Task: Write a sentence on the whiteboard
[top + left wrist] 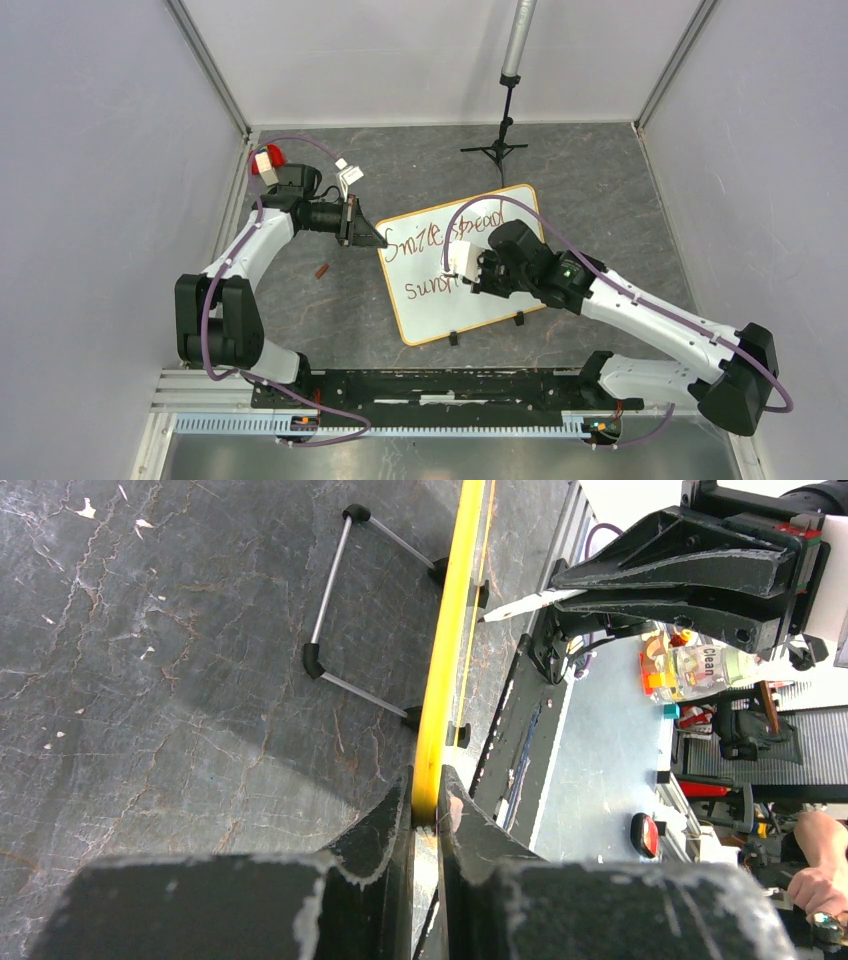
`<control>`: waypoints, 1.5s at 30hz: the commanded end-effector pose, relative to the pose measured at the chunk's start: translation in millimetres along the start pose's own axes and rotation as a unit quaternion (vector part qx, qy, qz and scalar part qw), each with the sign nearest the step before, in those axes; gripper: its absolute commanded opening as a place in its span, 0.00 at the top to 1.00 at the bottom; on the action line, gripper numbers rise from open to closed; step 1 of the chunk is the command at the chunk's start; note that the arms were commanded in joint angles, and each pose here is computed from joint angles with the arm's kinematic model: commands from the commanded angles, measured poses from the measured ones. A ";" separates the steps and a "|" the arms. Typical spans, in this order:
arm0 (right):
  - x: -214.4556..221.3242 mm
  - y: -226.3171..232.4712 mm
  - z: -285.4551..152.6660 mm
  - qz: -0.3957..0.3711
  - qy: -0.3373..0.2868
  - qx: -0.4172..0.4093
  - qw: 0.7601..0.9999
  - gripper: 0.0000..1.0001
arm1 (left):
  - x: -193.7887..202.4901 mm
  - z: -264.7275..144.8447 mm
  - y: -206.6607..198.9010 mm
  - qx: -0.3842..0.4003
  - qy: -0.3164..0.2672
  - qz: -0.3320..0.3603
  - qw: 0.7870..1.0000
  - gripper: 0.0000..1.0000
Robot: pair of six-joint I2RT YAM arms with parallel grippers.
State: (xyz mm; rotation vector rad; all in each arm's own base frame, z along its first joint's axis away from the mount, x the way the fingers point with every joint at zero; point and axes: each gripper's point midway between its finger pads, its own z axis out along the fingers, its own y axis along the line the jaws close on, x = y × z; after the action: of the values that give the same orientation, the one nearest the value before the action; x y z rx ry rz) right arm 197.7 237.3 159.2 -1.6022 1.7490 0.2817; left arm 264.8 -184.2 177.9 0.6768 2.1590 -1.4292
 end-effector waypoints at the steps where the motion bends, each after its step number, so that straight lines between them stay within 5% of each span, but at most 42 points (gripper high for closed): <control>1: -23.4 -22.7 -9.2 0.005 -0.029 0.044 0.999 1.00 | -10.9 2.4 4.8 -0.018 -0.004 0.031 0.999 0.98; 28: -6.3 -31.7 -12.0 0.006 -0.001 0.067 0.998 1.00 | -11.1 2.9 6.1 -0.017 -0.003 0.030 0.999 0.98; 45: 12.0 3.8 0.5 -0.016 0.024 -0.012 1.000 1.00 | -11.2 4.6 8.0 -0.015 -0.001 0.026 1.000 0.98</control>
State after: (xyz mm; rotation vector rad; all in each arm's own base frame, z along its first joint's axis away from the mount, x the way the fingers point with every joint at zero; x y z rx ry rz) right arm 200.2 234.3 153.5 -1.6280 1.7656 0.2606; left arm 265.0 -184.6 178.1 0.6782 2.1589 -1.4298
